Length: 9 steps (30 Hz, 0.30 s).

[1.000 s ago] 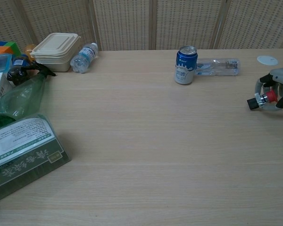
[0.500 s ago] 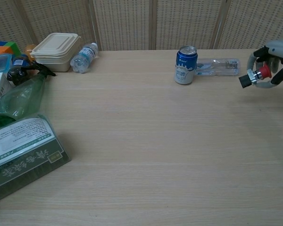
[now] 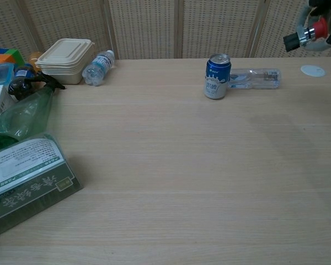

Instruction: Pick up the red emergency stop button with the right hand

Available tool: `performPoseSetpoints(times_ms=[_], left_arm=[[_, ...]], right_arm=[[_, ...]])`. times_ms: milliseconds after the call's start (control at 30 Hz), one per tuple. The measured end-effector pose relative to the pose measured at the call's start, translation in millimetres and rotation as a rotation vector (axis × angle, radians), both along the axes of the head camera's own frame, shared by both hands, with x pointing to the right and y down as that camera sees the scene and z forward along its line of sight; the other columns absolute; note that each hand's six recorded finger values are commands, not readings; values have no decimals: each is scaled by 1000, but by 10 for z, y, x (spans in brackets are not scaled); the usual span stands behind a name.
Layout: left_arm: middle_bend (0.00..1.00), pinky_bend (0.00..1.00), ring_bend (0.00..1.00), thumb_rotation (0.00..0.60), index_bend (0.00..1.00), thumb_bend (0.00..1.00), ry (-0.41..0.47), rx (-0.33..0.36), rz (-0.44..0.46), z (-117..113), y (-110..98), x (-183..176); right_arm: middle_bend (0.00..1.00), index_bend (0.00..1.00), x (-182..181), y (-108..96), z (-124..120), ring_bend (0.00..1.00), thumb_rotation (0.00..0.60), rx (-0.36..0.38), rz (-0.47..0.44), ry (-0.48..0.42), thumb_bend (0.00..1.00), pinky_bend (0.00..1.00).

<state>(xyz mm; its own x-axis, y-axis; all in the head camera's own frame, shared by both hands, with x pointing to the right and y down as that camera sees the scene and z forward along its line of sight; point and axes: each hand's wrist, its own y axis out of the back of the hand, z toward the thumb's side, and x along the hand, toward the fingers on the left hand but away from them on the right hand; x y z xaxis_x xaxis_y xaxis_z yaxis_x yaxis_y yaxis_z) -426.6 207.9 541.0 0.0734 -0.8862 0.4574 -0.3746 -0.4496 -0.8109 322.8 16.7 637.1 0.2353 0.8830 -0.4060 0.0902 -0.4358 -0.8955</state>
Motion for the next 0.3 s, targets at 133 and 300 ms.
performPoseSetpoints(times_ms=[133, 300], left_arm=[[0, 0, 0, 600, 0, 297, 4, -3, 1, 14, -2, 11], [0, 0, 0, 600, 0, 297, 7, -5, 4, 30, -7, 20]], right_arm=[[582, 629, -24, -98, -165, 503, 600, 35, 15, -30, 271, 465], [581, 629, -13, -144, -279, 503, 600, 61, 27, -42, 269, 465]])
